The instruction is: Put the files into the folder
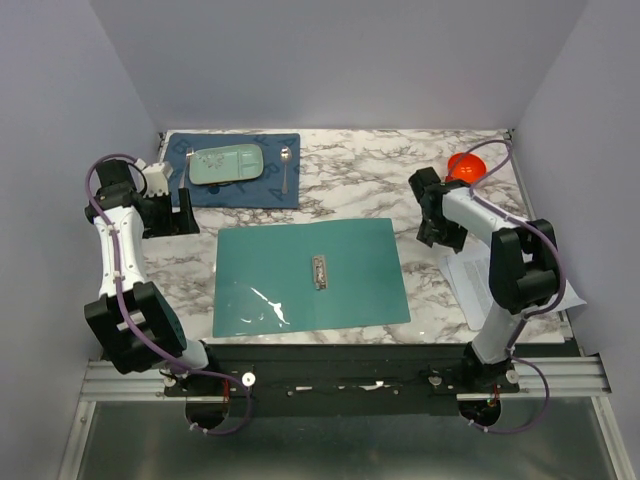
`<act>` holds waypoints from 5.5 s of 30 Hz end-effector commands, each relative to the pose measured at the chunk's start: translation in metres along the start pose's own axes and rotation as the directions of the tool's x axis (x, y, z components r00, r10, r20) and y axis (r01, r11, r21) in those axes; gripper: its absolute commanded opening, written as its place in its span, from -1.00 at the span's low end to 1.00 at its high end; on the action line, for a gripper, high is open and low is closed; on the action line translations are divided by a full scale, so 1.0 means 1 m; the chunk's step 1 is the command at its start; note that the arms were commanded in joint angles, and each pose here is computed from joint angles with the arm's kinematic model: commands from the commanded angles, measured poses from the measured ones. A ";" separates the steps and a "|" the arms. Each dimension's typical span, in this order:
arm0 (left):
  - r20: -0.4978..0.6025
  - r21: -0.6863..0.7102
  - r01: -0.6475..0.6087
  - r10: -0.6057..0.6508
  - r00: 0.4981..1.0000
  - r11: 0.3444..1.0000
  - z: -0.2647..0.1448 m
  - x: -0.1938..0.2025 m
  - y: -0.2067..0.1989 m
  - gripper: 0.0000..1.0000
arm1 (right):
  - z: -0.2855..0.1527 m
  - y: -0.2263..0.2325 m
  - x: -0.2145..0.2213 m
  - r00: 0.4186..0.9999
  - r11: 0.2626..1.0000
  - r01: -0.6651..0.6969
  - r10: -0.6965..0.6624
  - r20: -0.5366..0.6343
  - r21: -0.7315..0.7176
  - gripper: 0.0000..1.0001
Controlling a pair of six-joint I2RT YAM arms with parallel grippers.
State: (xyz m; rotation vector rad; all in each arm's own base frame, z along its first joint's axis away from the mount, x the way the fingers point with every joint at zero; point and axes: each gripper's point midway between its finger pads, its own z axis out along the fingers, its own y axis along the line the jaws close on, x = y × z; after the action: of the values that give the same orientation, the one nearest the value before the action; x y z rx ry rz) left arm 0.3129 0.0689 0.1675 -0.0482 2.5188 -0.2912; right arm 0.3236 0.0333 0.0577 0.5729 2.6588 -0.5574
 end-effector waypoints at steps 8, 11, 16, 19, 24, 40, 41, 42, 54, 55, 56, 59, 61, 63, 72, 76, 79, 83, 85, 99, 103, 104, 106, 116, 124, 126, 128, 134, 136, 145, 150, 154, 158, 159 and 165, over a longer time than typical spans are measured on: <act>-0.010 0.055 -0.010 0.011 1.000 0.998 0.010 0.005 -0.004 0.98 | 0.026 -0.006 0.013 0.994 0.997 0.072 -0.070 -0.088 0.029 0.46; -0.013 0.053 -0.006 0.007 1.000 0.999 0.012 0.006 -0.003 0.98 | 0.028 -0.005 0.015 0.994 0.997 0.073 -0.071 -0.088 0.023 0.40; -0.007 0.043 -0.012 0.013 1.000 0.999 0.012 0.004 -0.001 0.98 | 0.027 -0.006 0.016 0.992 0.997 0.081 -0.079 -0.095 0.016 0.21; -0.001 0.036 -0.016 0.016 1.000 0.999 0.012 0.002 0.000 0.98 | 0.027 -0.007 0.017 0.991 0.996 0.088 -0.087 -0.097 0.013 0.13; 0.002 0.030 -0.013 0.013 1.000 0.999 0.011 0.001 0.001 0.98 | 0.026 -0.008 0.018 0.991 0.995 0.096 -0.095 -0.097 0.005 0.05; 0.015 0.010 -0.016 0.016 1.000 1.000 0.009 -0.003 0.004 0.98 | 0.022 -0.002 0.027 0.987 0.993 0.100 -0.106 -0.118 -0.058 -0.58; 0.016 0.010 -0.017 0.017 1.000 1.000 0.009 -0.003 0.003 0.98 | 0.021 -0.002 0.026 0.988 0.993 0.099 -0.106 -0.115 -0.061 -0.65; 0.017 0.010 -0.017 0.016 1.000 1.000 0.009 -0.003 0.003 0.98 | 0.020 -0.003 0.025 0.989 0.993 0.096 -0.102 -0.111 -0.061 -0.80; 0.019 0.001 -0.024 0.024 1.000 1.000 0.007 -0.003 0.004 0.98 | -0.008 0.030 0.042 0.978 0.965 0.186 -0.199 -0.057 -0.186 -0.99; 0.017 0.001 -0.022 0.022 1.000 1.000 0.007 -0.003 0.004 0.98 | -0.015 0.038 0.046 0.973 0.955 0.213 -0.226 -0.039 -0.204 -0.99; 0.014 0.000 -0.021 0.021 1.000 1.000 0.007 -0.002 0.004 0.98 | -0.022 0.045 0.048 0.968 0.947 0.241 -0.251 -0.018 -0.213 -0.99; 0.016 -0.001 -0.026 0.026 1.000 1.000 0.007 -0.002 0.003 0.98 | -0.051 0.079 0.069 0.938 0.900 0.344 -0.343 0.054 -0.269 -0.99; 0.020 -0.003 -0.030 0.030 0.999 1.000 0.005 -0.002 0.003 0.98 | -0.076 0.105 0.086 0.911 0.858 0.410 -0.397 0.109 -0.308 -0.99; 0.012 -0.011 -0.033 0.033 0.999 0.999 0.006 -0.001 0.005 0.98 | -0.095 0.124 0.108 0.875 0.813 0.483 -0.461 0.146 -0.325 -0.99; 0.017 -0.026 -0.048 0.048 0.999 0.999 0.000 -0.001 0.005 0.98 | -0.142 0.178 0.167 0.753 0.672 0.657 -0.605 0.258 -0.342 -0.99; 0.019 -0.021 -0.047 0.047 0.999 0.999 -0.001 -0.001 0.004 0.98 | -0.150 0.191 0.186 0.709 0.618 0.704 -0.641 0.294 -0.351 -0.90; 0.027 -0.021 -0.051 0.052 0.998 0.998 -0.002 -0.003 0.003 0.98 | -0.162 0.199 0.189 0.711 0.589 0.700 -0.628 0.316 -0.404 -0.50; 0.030 -0.028 -0.058 0.059 0.998 0.998 -0.004 -0.005 0.003 0.98 | -0.191 0.195 0.166 0.723 0.586 0.691 -0.564 0.399 -0.423 0.75; 0.028 -0.034 -0.059 0.060 0.998 0.998 -0.006 -0.006 0.004 0.98 | -0.214 0.186 0.147 0.743 0.579 0.669 -0.494 0.451 -0.467 0.99; 0.020 -0.032 -0.057 0.058 0.998 0.998 -0.004 -0.003 0.004 0.98 | -0.079 0.024 0.025 0.998 0.800 0.002 0.033 0.047 -0.600 0.85; 0.014 -0.030 -0.056 0.057 0.998 0.998 -0.003 -0.002 0.004 0.98 | -0.048 0.020 0.021 0.999 0.808 -0.049 0.028 -0.045 -0.586 0.72; 0.012 -0.029 -0.057 0.057 0.998 0.998 -0.003 -0.001 0.003 0.98 | -0.044 0.022 0.024 0.997 0.801 -0.057 0.019 -0.071 -0.596 0.70; 0.011 -0.033 -0.060 0.060 0.998 0.998 -0.003 0.000 0.004 0.98 | -0.032 0.023 0.020 0.996 0.806 -0.075 0.027 -0.090 -0.588 0.67; -0.003 -0.037 -0.061 0.061 0.998 0.997 0.000 0.004 0.005 0.98 | -0.008 0.045 0.030 0.986 0.774 -0.107 0.001 -0.168 -0.624 0.33; -0.023 -0.062 -0.075 0.074 0.997 0.995 0.004 0.010 0.011 0.98 | -0.007 0.049 0.036 0.985 0.756 -0.118 0.007 -0.173 -0.644 -0.17; -0.024 -0.062 -0.073 0.072 0.997 0.995 0.005 0.011 0.012 0.98 | -0.007 0.048 0.038 0.985 0.756 -0.116 0.004 -0.172 -0.644 -0.24; -0.024 -0.061 -0.073 0.072 0.997 0.995 0.004 0.012 0.011 0.98 | -0.008 0.046 0.039 0.986 0.757 -0.113 0.006 -0.166 -0.643 -0.41; -0.023 -0.064 -0.079 0.077 0.997 0.995 0.004 0.013 0.011 0.98 | -0.010 0.043 0.039 0.988 0.755 -0.108 0.009 -0.154 -0.647 -0.91; -0.024 -0.065 -0.077 0.075 0.997 0.995 0.003 0.014 0.011 0.98 | -0.011 0.043 0.041 0.988 0.750 -0.106 0.007 -0.152 -0.652 -0.99; -0.022 -0.065 -0.081 0.079 0.997 0.995 0.002 0.015 0.009 0.98 | -0.063 0.053 0.025 0.995 0.603 -0.098 0.036 -0.096 -0.792 -0.99; -0.034 -0.064 -0.084 0.081 0.996 0.994 0.005 0.020 0.009 0.98 | -0.113 0.054 0.014 0.998 0.462 -0.051 0.044 -0.035 -0.886 -0.99; -0.040 -0.062 -0.085 0.083 0.996 0.994 0.006 0.021 0.007 0.98 | -0.152 0.053 0.008 0.998 0.363 0.022 0.050 0.043 -0.932 -0.99; -0.038 -0.064 -0.088 0.085 0.996 0.994 0.005 0.021 0.006 0.98 | -0.191 0.054 0.005 0.992 0.263 0.098 0.047 0.115 -0.960 -0.99; -0.037 -0.064 -0.090 0.088 0.995 0.994 0.004 0.021 0.005 0.98 | -0.203 0.055 0.006 0.990 0.233 0.122 0.045 0.135 -0.965 -0.99; -0.055 -0.069 -0.089 0.085 0.995 0.994 0.007 0.026 0.007 0.98 | -0.281 0.082 0.014 0.954 0.094 0.300 -0.015 0.300 -0.949 -0.99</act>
State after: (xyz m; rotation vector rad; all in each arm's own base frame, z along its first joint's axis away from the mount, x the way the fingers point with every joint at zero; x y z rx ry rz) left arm 0.3028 0.0707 0.1468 0.0176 2.5609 -0.2045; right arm 0.2837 0.1955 0.2161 -0.0527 2.2613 1.0576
